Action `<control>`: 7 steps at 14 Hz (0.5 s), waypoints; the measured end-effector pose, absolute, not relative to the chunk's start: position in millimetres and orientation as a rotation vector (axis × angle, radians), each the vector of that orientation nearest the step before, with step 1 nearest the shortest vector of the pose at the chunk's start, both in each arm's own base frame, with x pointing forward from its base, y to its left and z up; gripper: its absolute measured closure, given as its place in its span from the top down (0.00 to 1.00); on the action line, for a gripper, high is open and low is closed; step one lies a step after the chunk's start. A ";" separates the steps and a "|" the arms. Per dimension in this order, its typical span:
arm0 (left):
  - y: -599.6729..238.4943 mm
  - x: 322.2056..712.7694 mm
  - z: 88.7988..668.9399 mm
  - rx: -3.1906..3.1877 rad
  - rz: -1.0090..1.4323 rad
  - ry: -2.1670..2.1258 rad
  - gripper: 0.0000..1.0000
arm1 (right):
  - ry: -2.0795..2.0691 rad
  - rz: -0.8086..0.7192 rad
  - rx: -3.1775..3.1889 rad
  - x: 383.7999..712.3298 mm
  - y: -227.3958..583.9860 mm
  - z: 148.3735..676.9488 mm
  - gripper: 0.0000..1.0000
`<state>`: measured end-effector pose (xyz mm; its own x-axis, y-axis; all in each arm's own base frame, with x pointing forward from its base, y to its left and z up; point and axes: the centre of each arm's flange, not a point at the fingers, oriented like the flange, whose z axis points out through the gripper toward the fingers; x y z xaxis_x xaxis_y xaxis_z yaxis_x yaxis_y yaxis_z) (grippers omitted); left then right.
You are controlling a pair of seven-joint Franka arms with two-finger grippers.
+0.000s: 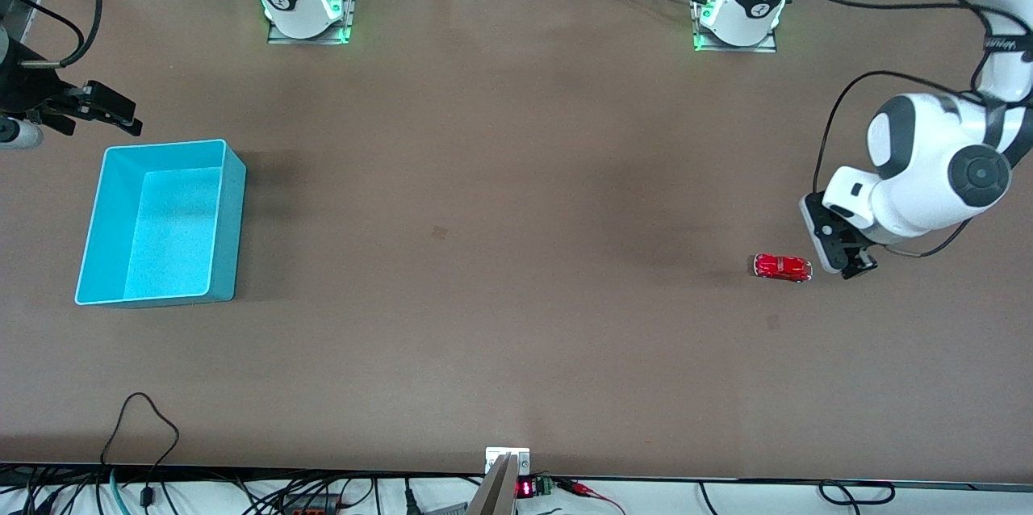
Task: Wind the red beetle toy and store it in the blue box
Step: 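Lower the left gripper onto the red car and press it down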
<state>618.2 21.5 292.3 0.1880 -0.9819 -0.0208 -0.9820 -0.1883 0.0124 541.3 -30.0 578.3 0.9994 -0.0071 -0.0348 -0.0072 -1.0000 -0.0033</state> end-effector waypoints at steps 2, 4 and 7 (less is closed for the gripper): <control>20.0 617.3 269.2 -2.316 0.013 2.048 1.00 | 0.011 0.051 -3.138 541.5 -30.0 578.4 1.00; 17.8 610.6 247.9 -2.266 0.015 2.087 1.00 | 0.011 0.050 -3.138 541.7 -30.0 578.4 1.00; 17.7 606.0 224.3 -2.242 0.000 2.114 1.00 | 0.011 0.050 -3.138 541.8 -30.0 578.3 1.00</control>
<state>606.0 17.7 224.3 0.0598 -0.9974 -0.0412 -0.9974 -0.0580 -0.0439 541.8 -30.0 578.3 0.9995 -0.0071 -0.0317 -0.0072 -1.0000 -0.0031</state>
